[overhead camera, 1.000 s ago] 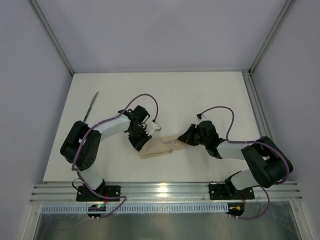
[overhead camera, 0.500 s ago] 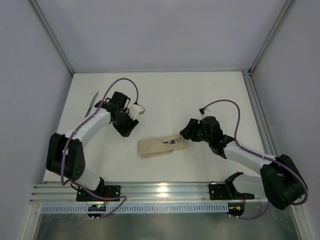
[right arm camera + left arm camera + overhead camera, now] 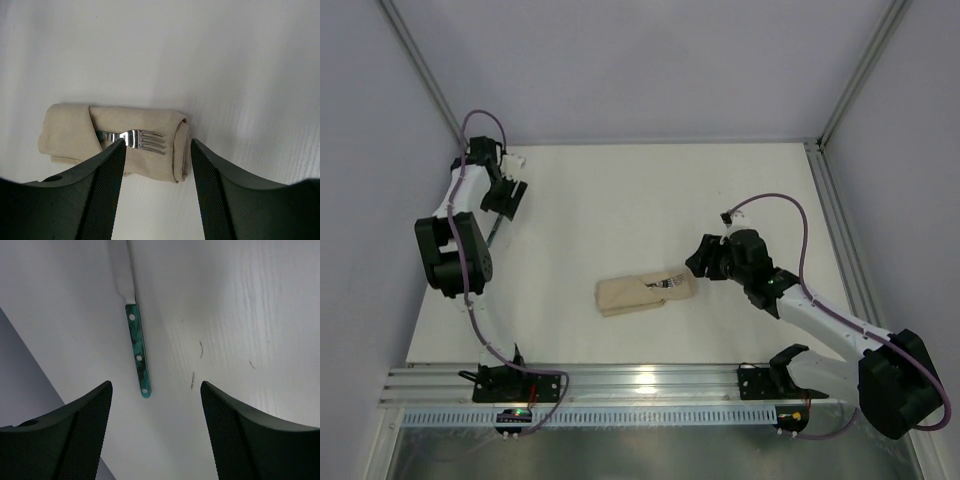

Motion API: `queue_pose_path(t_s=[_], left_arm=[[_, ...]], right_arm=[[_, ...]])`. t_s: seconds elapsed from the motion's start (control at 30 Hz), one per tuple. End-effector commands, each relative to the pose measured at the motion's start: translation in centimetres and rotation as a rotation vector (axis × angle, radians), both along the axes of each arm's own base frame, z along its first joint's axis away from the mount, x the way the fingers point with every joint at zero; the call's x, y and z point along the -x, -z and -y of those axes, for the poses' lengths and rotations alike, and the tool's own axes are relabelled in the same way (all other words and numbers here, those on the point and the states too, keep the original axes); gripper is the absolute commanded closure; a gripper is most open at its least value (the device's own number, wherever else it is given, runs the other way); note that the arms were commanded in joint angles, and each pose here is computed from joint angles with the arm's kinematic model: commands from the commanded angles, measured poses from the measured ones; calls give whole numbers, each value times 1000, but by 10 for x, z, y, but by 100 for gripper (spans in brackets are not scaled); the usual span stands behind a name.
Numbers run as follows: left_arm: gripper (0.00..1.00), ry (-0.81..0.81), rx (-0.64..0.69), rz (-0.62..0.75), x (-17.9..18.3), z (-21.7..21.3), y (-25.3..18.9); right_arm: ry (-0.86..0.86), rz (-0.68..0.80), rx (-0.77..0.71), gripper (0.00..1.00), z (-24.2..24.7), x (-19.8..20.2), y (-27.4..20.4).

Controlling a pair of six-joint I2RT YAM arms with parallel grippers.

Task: Fold the napkin into a case and place the utensils inside
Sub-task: Pick up the knife from the corner of the board, then pass from the left arm to the right

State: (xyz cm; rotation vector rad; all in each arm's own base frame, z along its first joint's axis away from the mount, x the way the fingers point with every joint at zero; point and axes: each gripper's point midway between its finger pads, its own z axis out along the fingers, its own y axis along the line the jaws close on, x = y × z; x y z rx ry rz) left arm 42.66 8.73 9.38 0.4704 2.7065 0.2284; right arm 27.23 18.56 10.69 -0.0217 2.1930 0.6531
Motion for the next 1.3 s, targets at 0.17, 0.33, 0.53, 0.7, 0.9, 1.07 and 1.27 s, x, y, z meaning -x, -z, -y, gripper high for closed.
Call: queue_pose_path(t_s=[0.17, 0.33, 0.53, 0.7, 0.9, 1.07, 1.27], left_arm=[[27, -147, 25, -115, -24, -39, 37], [40, -141, 99, -244, -13, -28, 73], [73, -125, 193, -315, -1, -11, 102], [100, -56, 301, -294, 3, 10, 100], [100, 35, 414, -112, 20, 53, 49], [100, 227, 462, 28, 58, 123, -13], [100, 530, 476, 20, 116, 220, -43]], right_arm=[[-19, 56, 21, 41, 5, 5, -14], [-25, 63, 25, 41, 7, 7, -18], [-12, 76, 31, 41, 11, 9, -25], [1, 91, 35, 41, 15, 10, -31], [-15, 82, 17, 41, 11, 12, -35], [-93, 100, -36, 41, -5, 14, -52], [-204, 123, -154, 37, -30, 21, -79]])
